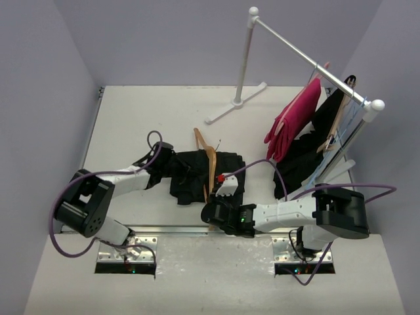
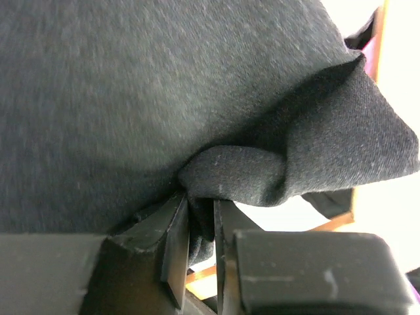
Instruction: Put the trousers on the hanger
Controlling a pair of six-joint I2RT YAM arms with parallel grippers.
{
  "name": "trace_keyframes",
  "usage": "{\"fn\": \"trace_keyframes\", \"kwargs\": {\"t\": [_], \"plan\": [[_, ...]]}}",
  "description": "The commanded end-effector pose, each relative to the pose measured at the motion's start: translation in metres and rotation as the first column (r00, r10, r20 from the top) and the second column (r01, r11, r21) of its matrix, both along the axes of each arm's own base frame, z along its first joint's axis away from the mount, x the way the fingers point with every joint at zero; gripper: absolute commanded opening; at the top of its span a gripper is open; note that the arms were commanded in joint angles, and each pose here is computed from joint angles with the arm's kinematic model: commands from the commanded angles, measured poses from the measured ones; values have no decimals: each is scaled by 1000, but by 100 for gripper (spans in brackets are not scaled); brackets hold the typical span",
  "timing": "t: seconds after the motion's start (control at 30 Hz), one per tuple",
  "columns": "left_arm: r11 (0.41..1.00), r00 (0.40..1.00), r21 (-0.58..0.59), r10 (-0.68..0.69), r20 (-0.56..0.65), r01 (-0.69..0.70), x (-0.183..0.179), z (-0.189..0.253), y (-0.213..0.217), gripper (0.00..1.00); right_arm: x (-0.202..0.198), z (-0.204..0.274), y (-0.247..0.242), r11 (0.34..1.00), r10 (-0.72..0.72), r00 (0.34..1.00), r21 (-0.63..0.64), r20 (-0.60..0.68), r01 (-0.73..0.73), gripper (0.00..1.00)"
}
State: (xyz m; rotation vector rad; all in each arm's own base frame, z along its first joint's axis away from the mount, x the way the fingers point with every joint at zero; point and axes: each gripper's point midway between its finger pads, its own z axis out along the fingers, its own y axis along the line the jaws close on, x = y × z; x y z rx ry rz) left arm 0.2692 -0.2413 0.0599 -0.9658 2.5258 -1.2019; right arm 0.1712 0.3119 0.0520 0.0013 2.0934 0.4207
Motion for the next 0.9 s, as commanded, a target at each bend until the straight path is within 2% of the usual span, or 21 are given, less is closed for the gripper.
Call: {"fn": "trace_keyframes", "kwargs": {"t": [0.0, 0.1, 0.13, 0.23, 0.3, 0.57, 0.67, 0.7, 0.8, 0.83, 0.87], "plan": [[987, 992, -94, -125, 36, 128, -1, 17, -34, 26, 11, 29, 10, 997, 26, 996, 75, 90, -33, 0], [985, 988, -93, -139, 62, 144, 2, 21, -37, 63, 11, 26, 10, 996, 40, 996, 75, 77, -45, 0], [985, 986, -87, -143, 90, 150, 5, 26, -37, 70, 10, 24, 8, 997, 36, 997, 68, 74, -41, 0], [985, 974, -22, -163, 157, 169, 15, 42, -35, 81, 9, 16, 0, 998, 3, 999, 59, 49, -6, 0], [983, 967, 27, -184, 176, 182, 16, 50, -30, 84, 9, 13, -6, 998, -27, 999, 62, 31, 25, 0], [953, 922, 281, -205, 330, 112, 24, 79, 13, 81, 10, 9, -24, 990, -139, 990, 13, -9, 139, 0], [919, 875, 386, -252, 414, 82, 30, 90, 35, 70, 9, 7, -25, 990, -139, 990, 19, -17, 139, 0], [920, 875, 387, -242, 420, 69, 33, 91, 39, 64, 9, 7, -26, 990, -138, 990, 16, -17, 138, 0], [889, 896, 454, -248, 368, 60, 31, 65, 63, 44, 8, 7, -24, 992, -128, 991, 15, -23, 129, 0], [885, 899, 461, -251, 360, 63, 31, 61, 65, 43, 8, 8, -23, 992, -127, 992, 17, -24, 128, 0], [869, 914, 491, -248, 321, 63, 29, 49, 71, 30, 8, 8, -22, 992, -124, 992, 15, -24, 124, 0]]}}
